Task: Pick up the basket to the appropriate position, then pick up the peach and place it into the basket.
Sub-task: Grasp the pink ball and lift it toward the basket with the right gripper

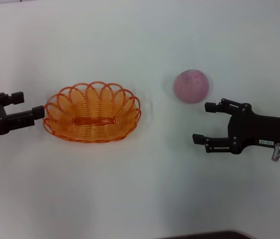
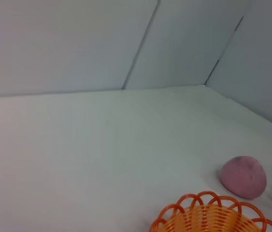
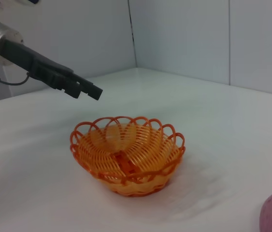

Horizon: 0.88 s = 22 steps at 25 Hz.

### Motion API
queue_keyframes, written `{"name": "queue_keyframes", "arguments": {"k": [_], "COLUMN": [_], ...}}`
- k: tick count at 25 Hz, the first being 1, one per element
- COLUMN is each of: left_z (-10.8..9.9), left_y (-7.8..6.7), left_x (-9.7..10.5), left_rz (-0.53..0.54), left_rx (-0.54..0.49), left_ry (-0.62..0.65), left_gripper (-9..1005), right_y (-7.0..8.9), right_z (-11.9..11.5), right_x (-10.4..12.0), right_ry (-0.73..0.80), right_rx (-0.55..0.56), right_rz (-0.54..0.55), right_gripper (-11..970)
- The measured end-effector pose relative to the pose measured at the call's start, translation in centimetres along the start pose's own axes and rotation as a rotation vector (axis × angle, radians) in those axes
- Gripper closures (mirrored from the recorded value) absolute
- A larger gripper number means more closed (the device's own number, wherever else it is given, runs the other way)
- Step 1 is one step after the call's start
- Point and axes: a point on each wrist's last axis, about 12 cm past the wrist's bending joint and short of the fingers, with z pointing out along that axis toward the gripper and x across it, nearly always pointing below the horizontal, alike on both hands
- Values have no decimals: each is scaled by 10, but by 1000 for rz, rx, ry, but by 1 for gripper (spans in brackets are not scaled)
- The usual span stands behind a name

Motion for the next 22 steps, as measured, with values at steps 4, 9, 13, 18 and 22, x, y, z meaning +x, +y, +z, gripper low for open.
{"name": "queue_keyframes", "arguments": {"k": [4,9,13,18,22], "left_z": [-3,-8,-19,-29,-32], "left_y": [-6,-19,-30,-39,-45], "left_x": [10,31,51,74,89], "left_rz": [96,215,265,264,265], "left_rx": [10,-4,-9,-24,-32], "left_ry": [-18,-79,-113,-107,-112], "left_gripper": [153,154,155,156,156], "right_y": [0,0,0,0,0], "right_z": [0,0,-1,-2,-2], "right_x": [0,-1,1,2,2], "right_ry": [0,-1,0,0,-3], "right_rx": [-1,0,2,8,11], "right_rz": [-1,-1,3,6,3], "right_gripper": [39,40,40,41,42]}}
